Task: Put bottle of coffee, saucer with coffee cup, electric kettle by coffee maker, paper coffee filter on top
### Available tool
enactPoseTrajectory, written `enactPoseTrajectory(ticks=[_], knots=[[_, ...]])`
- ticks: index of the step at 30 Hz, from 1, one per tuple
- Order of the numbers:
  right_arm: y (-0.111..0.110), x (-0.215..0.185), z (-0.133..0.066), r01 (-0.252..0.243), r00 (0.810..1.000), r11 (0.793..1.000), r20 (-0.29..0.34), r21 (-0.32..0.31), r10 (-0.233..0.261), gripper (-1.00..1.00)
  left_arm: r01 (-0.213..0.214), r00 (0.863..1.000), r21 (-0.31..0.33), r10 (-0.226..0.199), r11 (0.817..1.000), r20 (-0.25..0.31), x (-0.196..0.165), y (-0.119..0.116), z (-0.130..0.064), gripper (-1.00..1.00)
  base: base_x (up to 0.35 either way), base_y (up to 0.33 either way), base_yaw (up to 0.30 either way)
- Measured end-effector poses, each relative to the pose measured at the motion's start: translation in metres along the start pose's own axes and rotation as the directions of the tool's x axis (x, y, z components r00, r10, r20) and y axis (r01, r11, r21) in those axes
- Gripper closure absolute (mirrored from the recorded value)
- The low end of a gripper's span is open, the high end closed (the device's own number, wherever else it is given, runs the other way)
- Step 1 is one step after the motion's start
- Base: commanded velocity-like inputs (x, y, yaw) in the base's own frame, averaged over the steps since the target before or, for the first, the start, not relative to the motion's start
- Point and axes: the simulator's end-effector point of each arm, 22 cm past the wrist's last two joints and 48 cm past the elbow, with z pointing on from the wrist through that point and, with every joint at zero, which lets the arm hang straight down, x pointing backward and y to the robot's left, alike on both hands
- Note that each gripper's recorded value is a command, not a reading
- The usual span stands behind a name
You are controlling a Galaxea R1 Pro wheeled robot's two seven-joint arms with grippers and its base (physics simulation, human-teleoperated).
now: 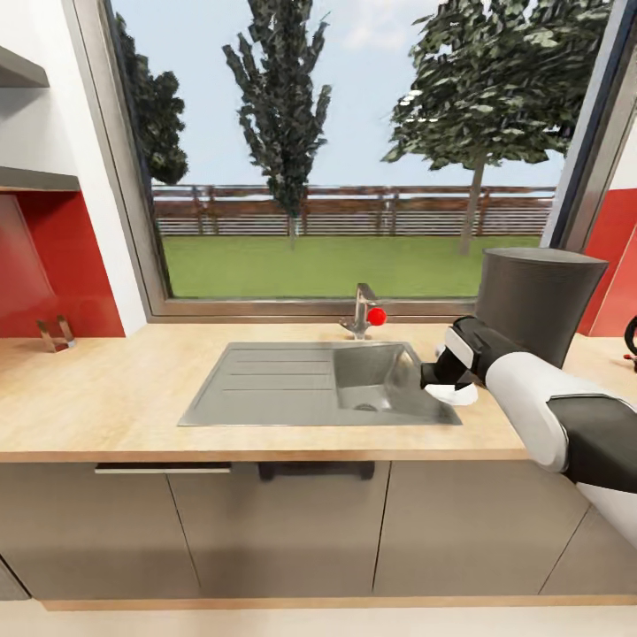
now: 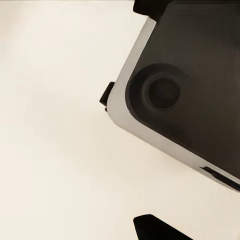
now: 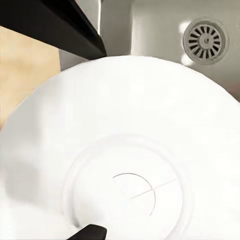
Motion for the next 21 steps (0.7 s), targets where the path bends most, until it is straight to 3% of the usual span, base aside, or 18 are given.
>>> enactPoseTrajectory(ticks=[8,21], knots=[[-0.004,0.011,0.006,0.041,0.999,0.998,-0.031,0.045,-0.040,1.00,-0.001,1.000,0.002,0.001,1.000,-0.006,0.001,-0.001,0.000,-1.00,0.000,-0.190,0.000],[-0.005,0.019,0.010,0.045,0.998,0.998,-0.053,0.049,-0.043,1.00,0.001,1.000,0.005,-0.001,1.000,-0.004,0.002,-0.004,0.000,-1.00,0.006,-0.184,0.000]])
